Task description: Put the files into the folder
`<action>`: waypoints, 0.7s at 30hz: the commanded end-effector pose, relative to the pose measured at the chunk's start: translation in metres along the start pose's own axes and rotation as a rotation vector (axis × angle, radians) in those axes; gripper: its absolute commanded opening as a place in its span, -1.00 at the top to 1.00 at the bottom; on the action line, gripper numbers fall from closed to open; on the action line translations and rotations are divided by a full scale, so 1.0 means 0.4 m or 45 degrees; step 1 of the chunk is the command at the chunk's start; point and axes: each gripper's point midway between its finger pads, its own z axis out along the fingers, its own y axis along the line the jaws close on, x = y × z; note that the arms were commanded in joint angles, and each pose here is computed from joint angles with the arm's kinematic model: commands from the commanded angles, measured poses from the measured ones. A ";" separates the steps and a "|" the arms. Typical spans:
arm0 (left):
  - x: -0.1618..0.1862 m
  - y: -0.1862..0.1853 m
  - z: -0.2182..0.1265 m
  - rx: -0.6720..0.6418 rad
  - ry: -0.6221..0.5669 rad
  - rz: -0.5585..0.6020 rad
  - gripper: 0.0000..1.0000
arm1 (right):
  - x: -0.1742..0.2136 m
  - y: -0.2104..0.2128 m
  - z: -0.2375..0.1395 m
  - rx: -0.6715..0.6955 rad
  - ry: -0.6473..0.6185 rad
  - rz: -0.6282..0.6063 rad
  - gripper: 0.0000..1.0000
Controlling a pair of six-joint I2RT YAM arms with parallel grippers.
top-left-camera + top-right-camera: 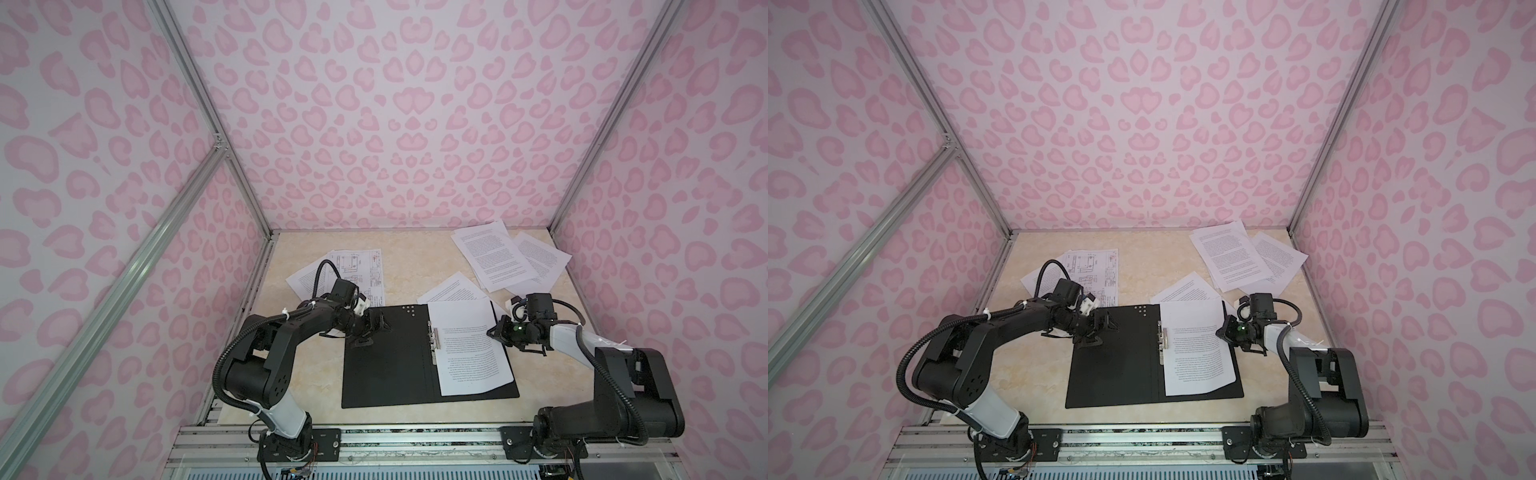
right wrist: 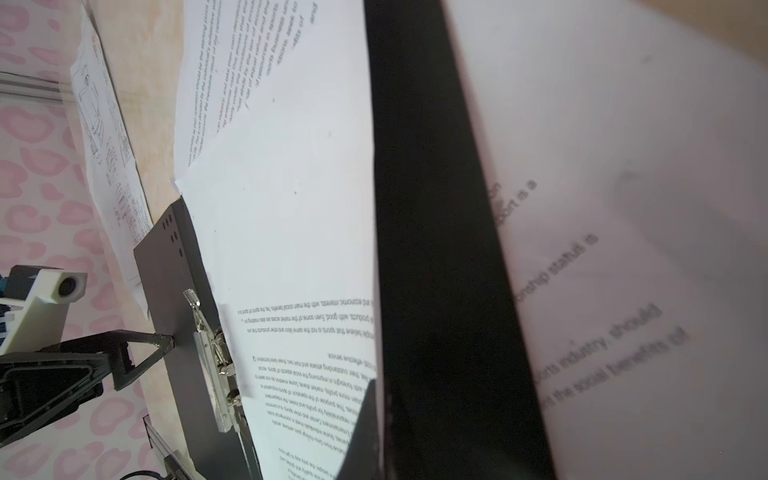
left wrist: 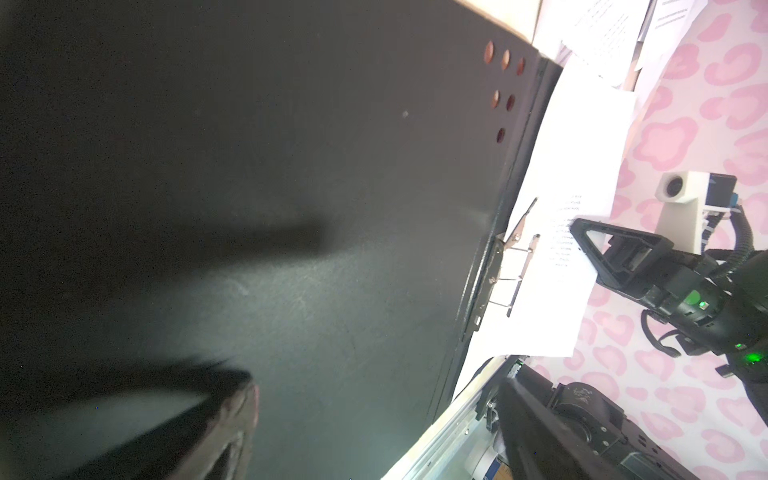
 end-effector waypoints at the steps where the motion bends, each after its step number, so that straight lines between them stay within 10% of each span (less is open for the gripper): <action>1: 0.009 0.058 0.006 -0.131 -0.002 -0.051 -0.83 | 0.006 -0.010 -0.004 0.033 0.007 -0.018 1.00; 21: 0.008 0.063 0.007 -0.143 0.003 -0.056 -0.83 | 0.016 -0.017 -0.015 0.163 0.004 -0.161 1.00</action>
